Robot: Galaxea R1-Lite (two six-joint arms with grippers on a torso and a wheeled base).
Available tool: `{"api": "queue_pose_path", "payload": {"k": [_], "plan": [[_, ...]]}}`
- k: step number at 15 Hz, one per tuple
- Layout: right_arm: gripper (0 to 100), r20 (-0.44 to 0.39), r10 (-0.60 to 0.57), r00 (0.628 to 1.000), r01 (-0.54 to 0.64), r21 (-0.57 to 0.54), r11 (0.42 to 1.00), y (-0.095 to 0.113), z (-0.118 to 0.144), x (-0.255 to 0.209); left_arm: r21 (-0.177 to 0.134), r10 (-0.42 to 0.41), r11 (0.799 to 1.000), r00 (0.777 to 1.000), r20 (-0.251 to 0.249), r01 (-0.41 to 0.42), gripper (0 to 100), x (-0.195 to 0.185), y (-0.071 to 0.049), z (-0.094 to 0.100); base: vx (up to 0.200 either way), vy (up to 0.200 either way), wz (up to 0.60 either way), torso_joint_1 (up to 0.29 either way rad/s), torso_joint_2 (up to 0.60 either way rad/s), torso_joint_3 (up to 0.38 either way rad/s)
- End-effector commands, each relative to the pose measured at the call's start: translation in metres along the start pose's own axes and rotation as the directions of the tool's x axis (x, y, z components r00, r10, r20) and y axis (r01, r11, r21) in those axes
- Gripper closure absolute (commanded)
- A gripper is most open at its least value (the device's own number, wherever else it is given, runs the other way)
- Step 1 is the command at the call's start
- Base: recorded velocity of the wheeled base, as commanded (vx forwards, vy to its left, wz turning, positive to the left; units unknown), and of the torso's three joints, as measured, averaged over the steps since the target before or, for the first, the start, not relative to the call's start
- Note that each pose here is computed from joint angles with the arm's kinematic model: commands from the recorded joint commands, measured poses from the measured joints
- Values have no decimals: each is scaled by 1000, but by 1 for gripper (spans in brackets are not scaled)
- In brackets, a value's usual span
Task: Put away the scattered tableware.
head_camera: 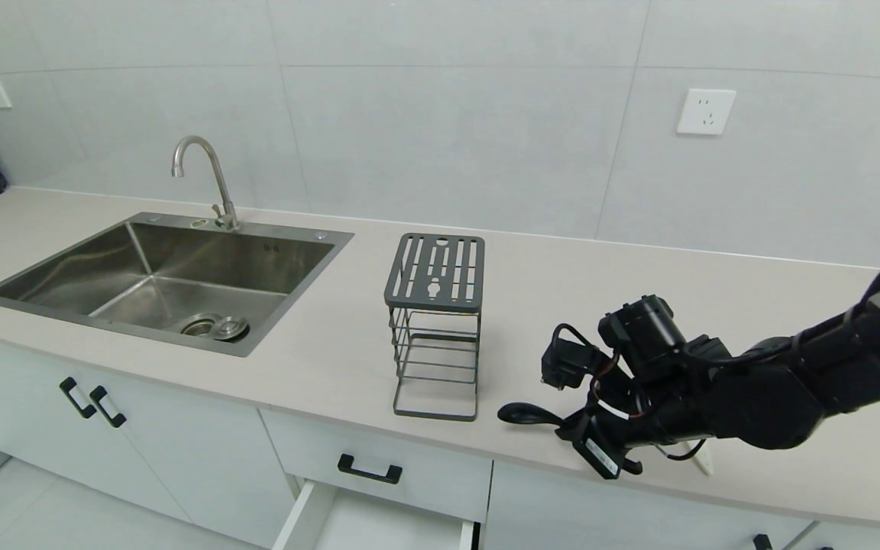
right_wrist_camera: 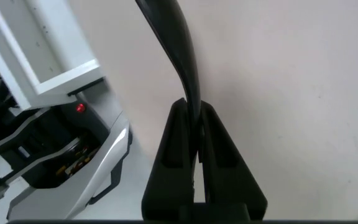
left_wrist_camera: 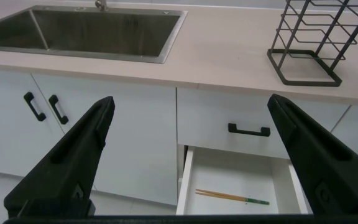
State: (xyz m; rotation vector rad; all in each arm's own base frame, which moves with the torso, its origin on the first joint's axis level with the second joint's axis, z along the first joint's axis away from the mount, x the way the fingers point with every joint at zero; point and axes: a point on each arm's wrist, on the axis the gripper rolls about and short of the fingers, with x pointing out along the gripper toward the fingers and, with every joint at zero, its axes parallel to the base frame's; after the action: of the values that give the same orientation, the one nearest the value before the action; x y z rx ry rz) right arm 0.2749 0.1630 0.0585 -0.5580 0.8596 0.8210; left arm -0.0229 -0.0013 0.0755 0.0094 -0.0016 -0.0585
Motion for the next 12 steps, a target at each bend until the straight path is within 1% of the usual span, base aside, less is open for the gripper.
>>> {"api": "queue_pose_path", "payload": {"k": [1, 4, 6, 7, 10, 12], "plan": [[100, 25, 9, 1000, -8, -26, 1000, 10, 5, -9, 0, 0, 1000, 1000, -1, 0, 0, 0, 0, 0, 0, 0, 0, 0, 0, 0], [100, 27, 38, 999, -36, -67, 997, 25, 8, -8, 0, 0, 1000, 1000, -1, 0, 0, 0, 0, 0, 0, 0, 0, 0, 0, 0], [100, 62, 66, 996, -59, -110, 992, 37, 19, -7, 0, -1, 1000, 1000, -1, 1, 0, 0, 0, 0, 0, 0, 0, 0, 0, 0], [100, 70, 99, 993, -88, -143, 986, 49, 27, -2, 0, 0, 1000, 1000, -1, 0, 0, 0, 0, 0, 0, 0, 0, 0, 0, 0], [100, 47, 156, 987, -145, -186, 972, 74, 37, 19, 0, 0, 1000, 1000, -1, 0, 0, 0, 0, 0, 0, 0, 0, 0, 0, 0], [100, 54, 189, 980, -173, -216, 961, 92, 50, 32, 0, 0, 1000, 1000, -1, 0, 0, 0, 0, 0, 0, 0, 0, 0, 0, 0]]}}
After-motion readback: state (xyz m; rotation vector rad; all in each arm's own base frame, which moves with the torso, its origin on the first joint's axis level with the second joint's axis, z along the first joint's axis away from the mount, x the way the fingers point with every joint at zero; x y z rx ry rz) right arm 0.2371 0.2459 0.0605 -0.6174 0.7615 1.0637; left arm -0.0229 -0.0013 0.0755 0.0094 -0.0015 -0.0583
